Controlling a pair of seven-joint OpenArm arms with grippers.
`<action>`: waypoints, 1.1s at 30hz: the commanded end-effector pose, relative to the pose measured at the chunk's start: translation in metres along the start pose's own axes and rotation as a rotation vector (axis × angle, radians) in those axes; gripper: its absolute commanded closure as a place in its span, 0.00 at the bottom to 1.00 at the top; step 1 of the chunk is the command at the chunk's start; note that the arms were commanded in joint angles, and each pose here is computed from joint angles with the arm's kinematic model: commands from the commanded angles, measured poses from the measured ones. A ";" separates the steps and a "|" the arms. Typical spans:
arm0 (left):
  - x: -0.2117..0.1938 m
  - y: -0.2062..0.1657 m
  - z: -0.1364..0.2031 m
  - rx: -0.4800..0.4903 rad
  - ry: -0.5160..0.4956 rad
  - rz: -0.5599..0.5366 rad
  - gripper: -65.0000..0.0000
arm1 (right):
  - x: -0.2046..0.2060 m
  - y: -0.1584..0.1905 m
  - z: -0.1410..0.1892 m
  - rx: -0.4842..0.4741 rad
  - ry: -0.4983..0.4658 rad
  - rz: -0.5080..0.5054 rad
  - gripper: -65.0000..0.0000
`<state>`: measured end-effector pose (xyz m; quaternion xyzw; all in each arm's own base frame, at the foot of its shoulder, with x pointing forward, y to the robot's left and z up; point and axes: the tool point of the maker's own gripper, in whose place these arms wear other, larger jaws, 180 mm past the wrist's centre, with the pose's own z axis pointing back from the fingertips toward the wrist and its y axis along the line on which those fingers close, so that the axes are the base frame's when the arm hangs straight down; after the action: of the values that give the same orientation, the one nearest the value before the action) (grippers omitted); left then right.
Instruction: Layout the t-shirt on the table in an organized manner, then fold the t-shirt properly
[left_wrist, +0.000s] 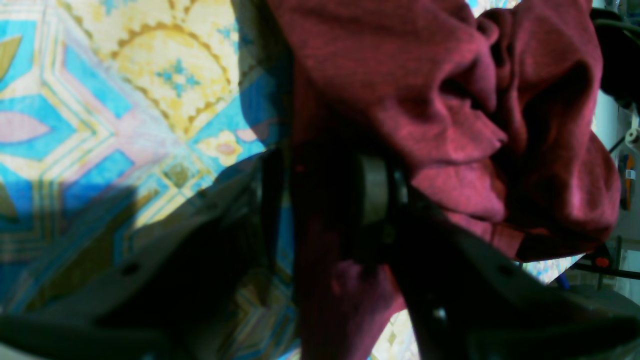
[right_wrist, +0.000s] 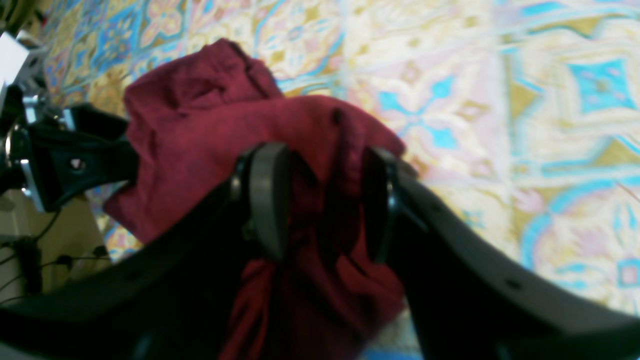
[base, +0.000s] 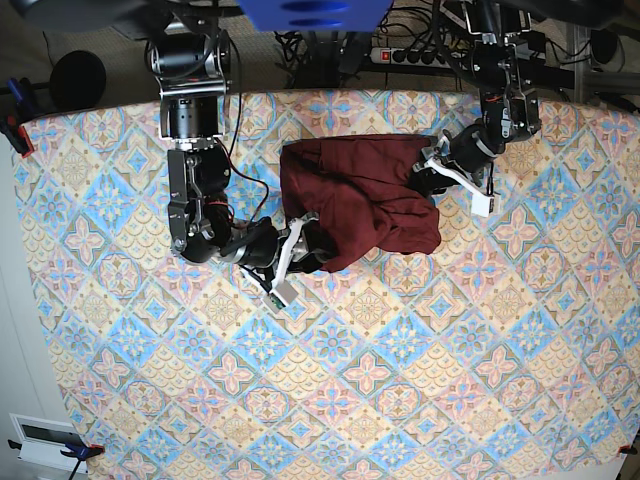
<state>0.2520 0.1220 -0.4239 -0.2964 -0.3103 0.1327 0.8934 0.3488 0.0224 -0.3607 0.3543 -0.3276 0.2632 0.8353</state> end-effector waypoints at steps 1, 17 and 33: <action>-0.006 0.000 0.001 0.007 0.034 -0.005 0.68 | 0.027 0.003 0.002 0.016 -0.070 0.026 0.65; -0.005 0.002 0.002 0.010 0.031 -0.008 0.68 | 0.020 0.031 -0.023 0.094 -0.048 0.017 0.82; -0.003 0.003 0.002 0.012 0.028 -0.008 0.68 | 0.012 0.166 0.004 0.278 -0.142 0.258 0.99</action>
<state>0.2526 0.1241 -0.4235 -0.2947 -0.3107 0.1325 0.8939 0.2373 0.1173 -0.3011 0.4234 -0.3607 0.3897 0.7341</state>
